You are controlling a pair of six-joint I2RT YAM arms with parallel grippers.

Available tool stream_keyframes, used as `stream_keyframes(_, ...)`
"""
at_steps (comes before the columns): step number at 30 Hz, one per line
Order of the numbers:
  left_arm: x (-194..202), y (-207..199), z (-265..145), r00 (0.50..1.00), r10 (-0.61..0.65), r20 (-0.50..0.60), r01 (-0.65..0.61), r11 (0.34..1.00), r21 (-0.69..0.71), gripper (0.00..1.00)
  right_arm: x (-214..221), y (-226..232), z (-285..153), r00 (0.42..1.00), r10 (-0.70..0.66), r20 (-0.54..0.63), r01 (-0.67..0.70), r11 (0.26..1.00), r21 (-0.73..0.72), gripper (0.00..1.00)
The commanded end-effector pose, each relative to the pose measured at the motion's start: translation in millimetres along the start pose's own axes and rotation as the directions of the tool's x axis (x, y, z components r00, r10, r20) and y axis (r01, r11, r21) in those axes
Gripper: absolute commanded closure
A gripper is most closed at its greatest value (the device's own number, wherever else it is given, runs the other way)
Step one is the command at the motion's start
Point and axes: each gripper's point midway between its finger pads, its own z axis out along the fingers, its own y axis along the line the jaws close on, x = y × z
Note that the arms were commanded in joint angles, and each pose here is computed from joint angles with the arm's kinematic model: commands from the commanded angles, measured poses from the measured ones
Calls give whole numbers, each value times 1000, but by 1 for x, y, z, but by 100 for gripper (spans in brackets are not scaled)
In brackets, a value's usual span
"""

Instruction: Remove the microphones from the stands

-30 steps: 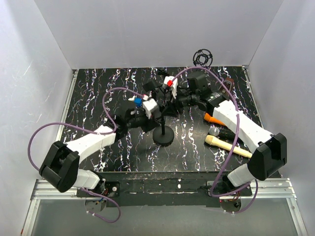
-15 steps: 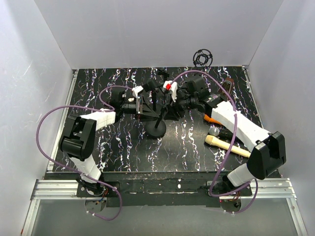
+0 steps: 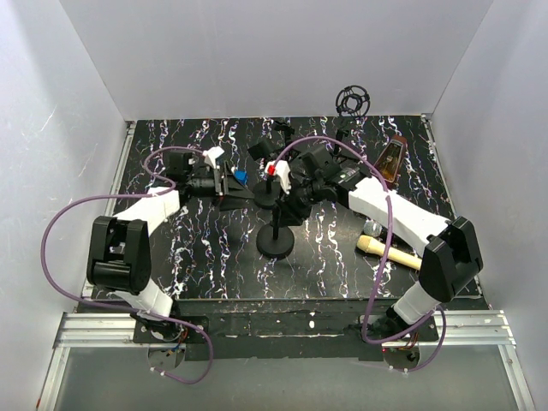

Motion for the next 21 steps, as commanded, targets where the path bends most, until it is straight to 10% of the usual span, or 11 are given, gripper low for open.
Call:
stream_keyframes(1, -11, -6, -30, 995, 51, 86, -48, 998, -44, 32, -2, -2, 2, 994, -101, -42, 103, 993, 54, 87)
stream_keyframes(7, -24, -19, -44, 972, 180, 150, -165, 981, -106, 22, -29, -1, -28, 987, -162, 17, 158, 978, 139, 27)
stream_keyframes(8, -27, -23, -47, 964, 214, 156, -196, 973, -122, 2, -37, 0, -37, 984, -178, 29, 171, 973, 155, 20)
stream_keyframes(15, -49, -18, -65, 870, 488, 74, -445, 841, -309, 2, -54, 28, -96, 989, -141, 48, 132, 980, 148, 15)
stream_keyframes(21, -89, -12, -96, 773, 634, 14, -524, 651, -549, 2, -63, -9, -148, 949, 190, 253, -253, 935, 247, 17)
